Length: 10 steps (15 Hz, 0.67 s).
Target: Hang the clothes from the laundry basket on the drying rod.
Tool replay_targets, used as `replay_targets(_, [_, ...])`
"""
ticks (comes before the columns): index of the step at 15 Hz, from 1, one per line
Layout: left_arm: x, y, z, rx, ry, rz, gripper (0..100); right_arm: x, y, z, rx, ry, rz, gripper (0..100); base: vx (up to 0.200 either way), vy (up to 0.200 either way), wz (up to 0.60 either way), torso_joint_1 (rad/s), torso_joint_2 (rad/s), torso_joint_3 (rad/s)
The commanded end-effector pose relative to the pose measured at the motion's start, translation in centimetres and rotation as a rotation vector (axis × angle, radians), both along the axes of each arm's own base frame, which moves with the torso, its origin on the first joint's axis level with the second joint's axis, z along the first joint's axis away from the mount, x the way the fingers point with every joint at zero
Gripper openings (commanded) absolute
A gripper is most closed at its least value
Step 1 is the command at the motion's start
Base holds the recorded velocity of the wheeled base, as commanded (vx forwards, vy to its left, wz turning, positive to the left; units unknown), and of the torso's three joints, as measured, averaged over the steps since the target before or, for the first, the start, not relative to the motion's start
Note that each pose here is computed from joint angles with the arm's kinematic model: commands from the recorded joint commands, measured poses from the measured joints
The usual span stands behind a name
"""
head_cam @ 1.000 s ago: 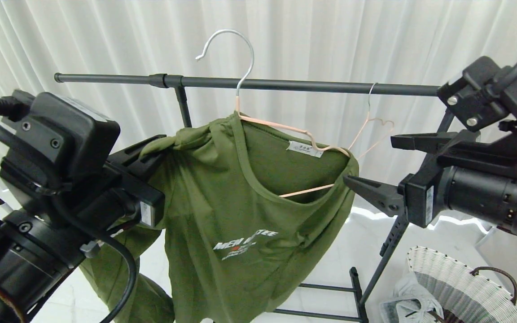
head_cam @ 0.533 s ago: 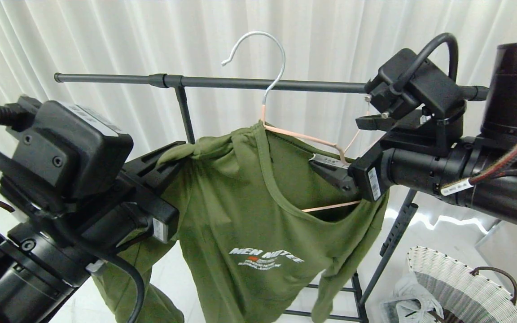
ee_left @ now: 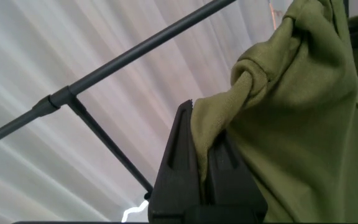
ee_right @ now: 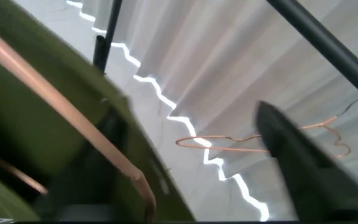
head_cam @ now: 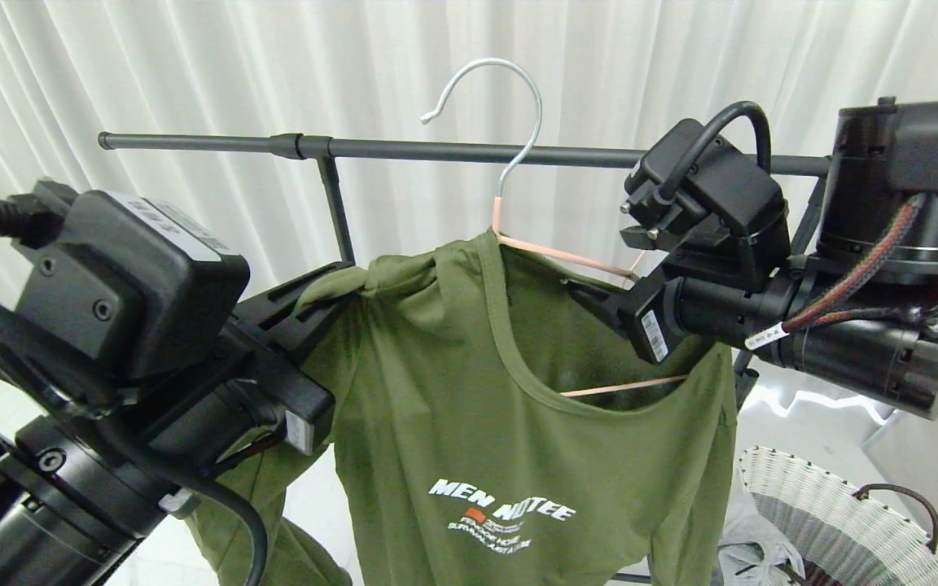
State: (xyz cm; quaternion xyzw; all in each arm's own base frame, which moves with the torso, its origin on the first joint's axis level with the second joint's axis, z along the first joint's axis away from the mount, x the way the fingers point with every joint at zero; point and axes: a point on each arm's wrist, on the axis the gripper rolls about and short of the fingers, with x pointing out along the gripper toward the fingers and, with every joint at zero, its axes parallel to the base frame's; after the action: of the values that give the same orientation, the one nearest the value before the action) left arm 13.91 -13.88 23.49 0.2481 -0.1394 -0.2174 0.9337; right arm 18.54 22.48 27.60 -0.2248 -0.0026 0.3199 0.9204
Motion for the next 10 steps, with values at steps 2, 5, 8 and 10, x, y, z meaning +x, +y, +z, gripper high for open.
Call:
replay_targets(2, [0.06,-0.05,-0.06,0.002,0.002,0.001,0,-0.01,-0.05,0.04,0.002,0.000,-0.003,0,0.000,0.000,0.00,0.000,0.00,0.000])
replay_targets(5, [0.05,-0.05,-0.11,0.003,0.003,0.001,0,-0.01,-0.05,0.04,0.002,0.000,-0.003,0,0.000,0.000,0.00,0.000,0.00,0.000])
replay_targets(8, [0.01,0.00,-0.40,0.011,0.011,0.002,0,-0.04,-0.02,0.15,0.008,-0.005,-0.001,0,0.000,0.000,0.00,0.000,0.00,0.000])
replay_targets(10, [-0.04,0.07,-0.78,0.022,0.019,0.004,100,-0.10,-0.09,0.19,0.008,-0.007,-0.001,0,0.000,0.000,0.00,0.000,0.00,0.000])
